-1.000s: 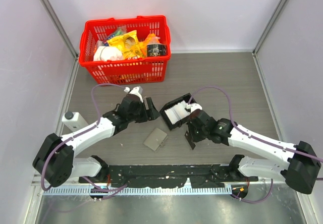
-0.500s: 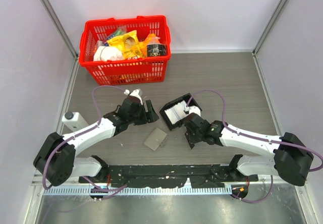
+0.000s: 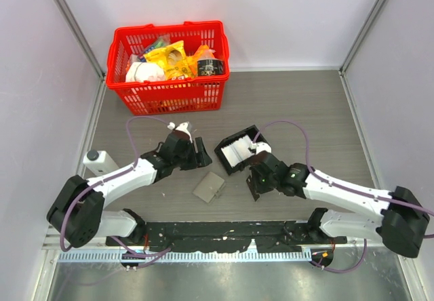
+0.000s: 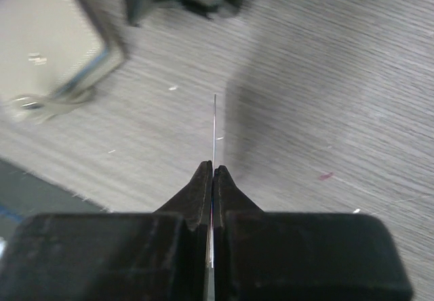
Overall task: Put the credit cards into the card holder
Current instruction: Open the card holder at the center of the board.
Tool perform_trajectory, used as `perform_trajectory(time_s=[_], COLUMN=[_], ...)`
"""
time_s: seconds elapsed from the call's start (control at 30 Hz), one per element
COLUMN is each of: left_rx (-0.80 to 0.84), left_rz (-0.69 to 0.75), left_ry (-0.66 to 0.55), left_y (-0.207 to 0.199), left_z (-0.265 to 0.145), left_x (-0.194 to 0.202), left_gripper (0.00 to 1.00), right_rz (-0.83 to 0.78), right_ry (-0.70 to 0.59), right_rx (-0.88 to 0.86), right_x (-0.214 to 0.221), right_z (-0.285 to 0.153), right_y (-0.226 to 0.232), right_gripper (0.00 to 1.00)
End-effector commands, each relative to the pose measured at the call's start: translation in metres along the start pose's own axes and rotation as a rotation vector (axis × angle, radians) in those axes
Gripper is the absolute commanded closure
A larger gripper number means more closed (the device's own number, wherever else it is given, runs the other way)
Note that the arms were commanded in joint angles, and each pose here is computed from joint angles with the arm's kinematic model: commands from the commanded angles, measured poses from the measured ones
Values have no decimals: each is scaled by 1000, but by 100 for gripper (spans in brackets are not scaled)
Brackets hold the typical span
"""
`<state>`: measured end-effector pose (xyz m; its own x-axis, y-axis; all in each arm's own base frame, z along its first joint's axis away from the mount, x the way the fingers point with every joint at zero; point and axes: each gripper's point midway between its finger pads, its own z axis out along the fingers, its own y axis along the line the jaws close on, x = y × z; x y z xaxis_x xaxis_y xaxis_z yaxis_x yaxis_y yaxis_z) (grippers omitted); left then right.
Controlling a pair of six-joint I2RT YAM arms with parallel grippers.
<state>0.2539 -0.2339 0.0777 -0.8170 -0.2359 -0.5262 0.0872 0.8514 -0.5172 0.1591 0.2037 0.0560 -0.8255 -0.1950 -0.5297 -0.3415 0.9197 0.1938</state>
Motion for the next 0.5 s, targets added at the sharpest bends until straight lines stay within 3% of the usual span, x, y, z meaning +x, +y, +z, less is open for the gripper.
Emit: perform_trajectory(time_s=[0.0, 0.07, 0.17, 0.3, 0.47], left_rx=[-22, -55, -99, -110, -106], left_rz=[33, 26, 9, -17, -45], left_ry=[35, 63, 90, 121, 125], left_y=[14, 26, 42, 51, 54], left_z=[-11, -14, -17, -19, -22], left_x=[17, 28, 42, 57, 65], left_gripper=[34, 53, 72, 86, 86], right_rz=[85, 156, 236, 297, 326], right_ry=[-166, -238, -270, -281, -276], right_rx=[-260, -352, -398, -443, -387], right_x=[-48, -64, -76, -85, -92], right_z=[-49, -64, -64, -50, -23], right_y=[57, 76, 96, 131, 150], right_gripper=[99, 99, 99, 99, 99])
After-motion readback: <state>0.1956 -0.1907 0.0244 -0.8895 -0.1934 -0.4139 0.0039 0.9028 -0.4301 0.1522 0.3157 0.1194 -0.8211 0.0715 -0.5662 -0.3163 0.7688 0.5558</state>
